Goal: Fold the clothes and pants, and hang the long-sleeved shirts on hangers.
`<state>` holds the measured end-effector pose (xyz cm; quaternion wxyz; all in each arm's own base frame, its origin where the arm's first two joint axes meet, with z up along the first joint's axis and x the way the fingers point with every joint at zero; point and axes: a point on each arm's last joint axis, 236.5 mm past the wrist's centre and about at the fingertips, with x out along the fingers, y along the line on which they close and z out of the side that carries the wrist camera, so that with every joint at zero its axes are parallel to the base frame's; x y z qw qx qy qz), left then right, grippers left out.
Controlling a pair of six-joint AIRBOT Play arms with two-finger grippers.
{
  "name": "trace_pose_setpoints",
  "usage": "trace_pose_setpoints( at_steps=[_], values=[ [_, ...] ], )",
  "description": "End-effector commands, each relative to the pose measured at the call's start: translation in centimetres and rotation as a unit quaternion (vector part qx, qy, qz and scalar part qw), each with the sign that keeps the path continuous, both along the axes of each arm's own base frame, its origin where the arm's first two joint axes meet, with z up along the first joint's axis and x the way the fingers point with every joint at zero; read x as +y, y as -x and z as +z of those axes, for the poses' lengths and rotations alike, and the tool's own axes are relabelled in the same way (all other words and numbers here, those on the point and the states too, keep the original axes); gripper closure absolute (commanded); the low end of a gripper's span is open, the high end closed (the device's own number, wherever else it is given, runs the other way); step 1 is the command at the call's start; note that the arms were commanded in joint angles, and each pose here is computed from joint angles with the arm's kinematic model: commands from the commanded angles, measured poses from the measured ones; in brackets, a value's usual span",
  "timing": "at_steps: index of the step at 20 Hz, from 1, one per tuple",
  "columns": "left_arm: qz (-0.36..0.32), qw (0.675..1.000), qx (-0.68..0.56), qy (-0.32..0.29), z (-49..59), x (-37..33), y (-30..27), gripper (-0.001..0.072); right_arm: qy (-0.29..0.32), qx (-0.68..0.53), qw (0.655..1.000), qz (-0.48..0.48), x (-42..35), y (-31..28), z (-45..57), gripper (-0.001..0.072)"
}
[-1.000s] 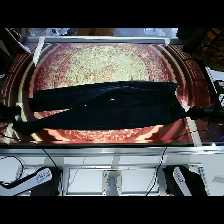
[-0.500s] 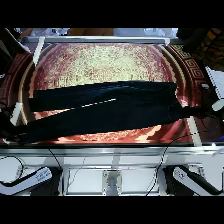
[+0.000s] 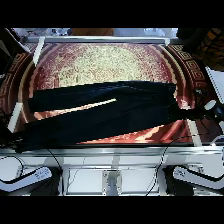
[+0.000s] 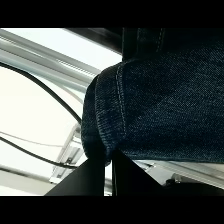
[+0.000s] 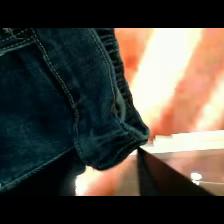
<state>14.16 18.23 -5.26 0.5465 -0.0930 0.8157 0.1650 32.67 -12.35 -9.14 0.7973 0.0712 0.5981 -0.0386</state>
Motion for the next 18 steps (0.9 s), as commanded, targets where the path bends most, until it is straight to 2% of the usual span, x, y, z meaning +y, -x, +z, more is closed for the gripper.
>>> trace_pose_setpoints(
  at_steps=[1,2,6,9,12,14,15,16,17,18],
  values=[
    [-0.002,1.0,-0.013,-0.006,-0.3,0.4,-0.5,0.0682,-0.034,0.0,0.999,-0.018,1.1,-0.5,-1.1,0.0641],
    [-0.015,0.999,-0.028,0.0,-0.3,0.2,-1.2,0.0683,-0.032,0.004,0.999,-0.013,1.0,-0.4,-0.8,0.0694],
    [-0.026,0.993,-0.116,-0.005,2.9,-0.1,-5.0,0.0683,0.052,0.018,0.998,-0.005,-3.9,-0.6,6.2,0.0696],
    [-0.019,0.991,-0.118,0.063,3.9,-3.2,-5.1,0.0682,0.058,0.044,0.997,-0.025,-6.2,2.3,11.9,0.0696],
    [-0.017,0.988,-0.099,0.117,3.1,-5.5,-5.2,0.0671,0.034,0.085,0.993,-0.08,-8.1,6.2,12.1,0.0696],
    [-0.03,0.988,-0.078,0.13,2.6,-6.3,-5.2,0.0514,0.013,0.107,0.987,-0.121,-9.0,8.7,11.6,0.0695],
    [-0.041,0.988,-0.067,0.135,2.3,-6.5,-5.0,0.0462,0.004,0.115,0.985,-0.131,-9.1,9.5,11.3,0.0693],
    [-0.048,0.987,-0.054,0.141,2.1,-6.7,-4.8,0.0384,-0.006,0.123,0.983,-0.138,-9.0,10.2,11.0,0.0591],
    [-0.054,0.987,-0.044,0.143,1.9,-6.8,-4.7,0.0319,-0.017,0.136,0.98,-0.143,-8.7,11.0,10.7,0.0386],
    [-0.058,0.988,-0.038,0.141,1.7,-6.6,-4.6,0.0313,-0.025,0.148,0.978,-0.147,-8.3,11.6,10.5,0.0332]
  ],
)
